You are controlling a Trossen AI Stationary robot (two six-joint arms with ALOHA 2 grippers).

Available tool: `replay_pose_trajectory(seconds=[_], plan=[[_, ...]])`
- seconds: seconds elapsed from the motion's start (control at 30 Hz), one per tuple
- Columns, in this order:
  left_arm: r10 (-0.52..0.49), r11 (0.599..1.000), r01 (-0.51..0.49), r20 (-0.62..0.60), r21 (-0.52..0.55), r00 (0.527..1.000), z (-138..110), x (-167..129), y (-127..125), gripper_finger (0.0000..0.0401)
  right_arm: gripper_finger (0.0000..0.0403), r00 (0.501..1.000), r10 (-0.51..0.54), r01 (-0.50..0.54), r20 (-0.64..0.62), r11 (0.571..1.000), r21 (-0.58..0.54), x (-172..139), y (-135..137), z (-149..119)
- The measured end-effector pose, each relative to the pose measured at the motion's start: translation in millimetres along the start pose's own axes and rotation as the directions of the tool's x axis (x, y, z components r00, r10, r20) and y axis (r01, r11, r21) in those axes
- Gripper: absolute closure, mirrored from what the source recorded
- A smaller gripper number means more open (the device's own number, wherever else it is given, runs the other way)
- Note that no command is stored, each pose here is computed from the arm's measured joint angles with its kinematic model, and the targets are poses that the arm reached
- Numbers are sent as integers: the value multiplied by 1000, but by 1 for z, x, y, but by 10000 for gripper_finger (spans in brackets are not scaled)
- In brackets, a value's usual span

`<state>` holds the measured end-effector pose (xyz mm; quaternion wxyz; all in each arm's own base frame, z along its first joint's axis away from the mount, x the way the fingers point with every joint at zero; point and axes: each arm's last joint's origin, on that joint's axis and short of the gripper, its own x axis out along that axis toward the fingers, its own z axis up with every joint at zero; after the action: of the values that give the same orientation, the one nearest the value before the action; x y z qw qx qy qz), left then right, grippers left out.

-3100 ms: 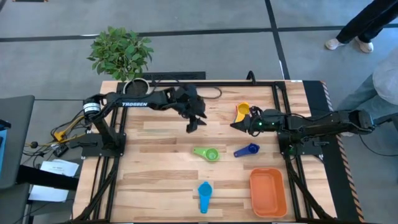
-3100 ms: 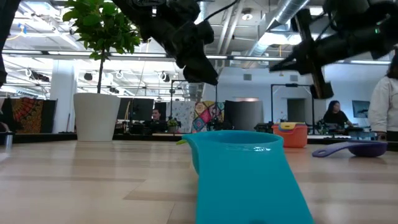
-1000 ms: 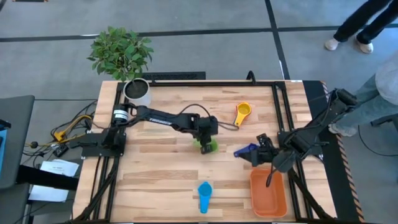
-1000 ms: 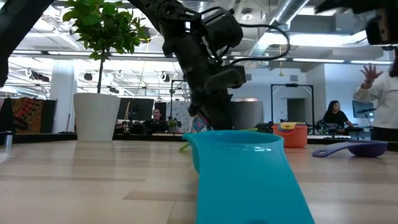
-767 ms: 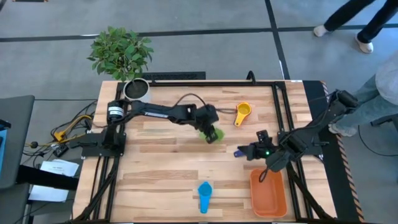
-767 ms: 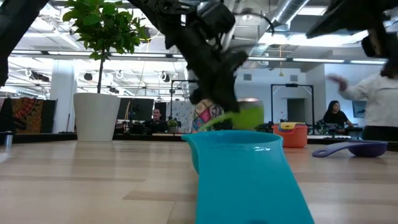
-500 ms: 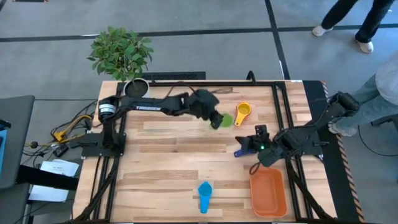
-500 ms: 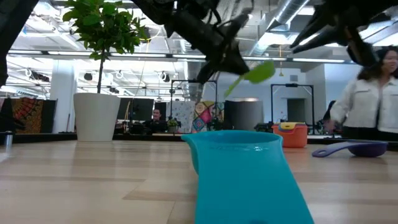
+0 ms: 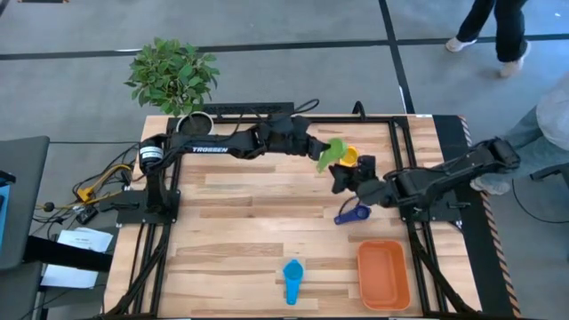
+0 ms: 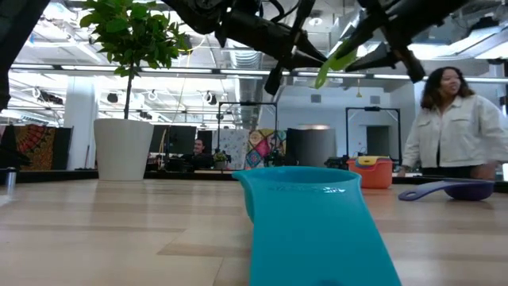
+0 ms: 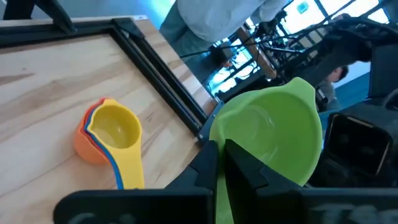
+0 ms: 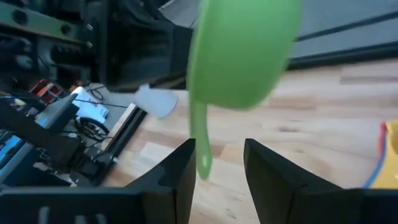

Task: Nest measuring cups in basket
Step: Stack the green measuring cup on top of the yellow measuring cup

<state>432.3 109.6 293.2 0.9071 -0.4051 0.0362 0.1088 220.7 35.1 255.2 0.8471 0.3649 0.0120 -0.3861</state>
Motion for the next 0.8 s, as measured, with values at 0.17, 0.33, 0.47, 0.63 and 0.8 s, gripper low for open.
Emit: replay_pose_trajectory(seconds=[0.17, 0.33, 0.47, 0.63, 0.8], plan=[[12, 1000, -12, 17, 0, 1000, 5, -1, 5, 399, 267, 998, 47, -47, -38, 999, 0, 13, 2, 11], [0, 1000, 0, 49, 3, 999, 12, -1, 7, 399, 289, 998, 33, -32, -48, 999, 12, 22, -2, 16], [0, 1000, 0, 56, 5, 998, 12, -1, 7, 399, 305, 999, 22, -21, -38, 999, 27, 27, -5, 21], [4, 1000, -4, 58, 4, 998, 12, -1, 7, 399, 326, 997, 66, -64, -51, 997, 35, 31, -3, 26], [11, 1000, -11, 70, 0, 998, 12, -1, 7, 399, 328, 995, 76, -73, -71, 997, 40, 33, -3, 27]])
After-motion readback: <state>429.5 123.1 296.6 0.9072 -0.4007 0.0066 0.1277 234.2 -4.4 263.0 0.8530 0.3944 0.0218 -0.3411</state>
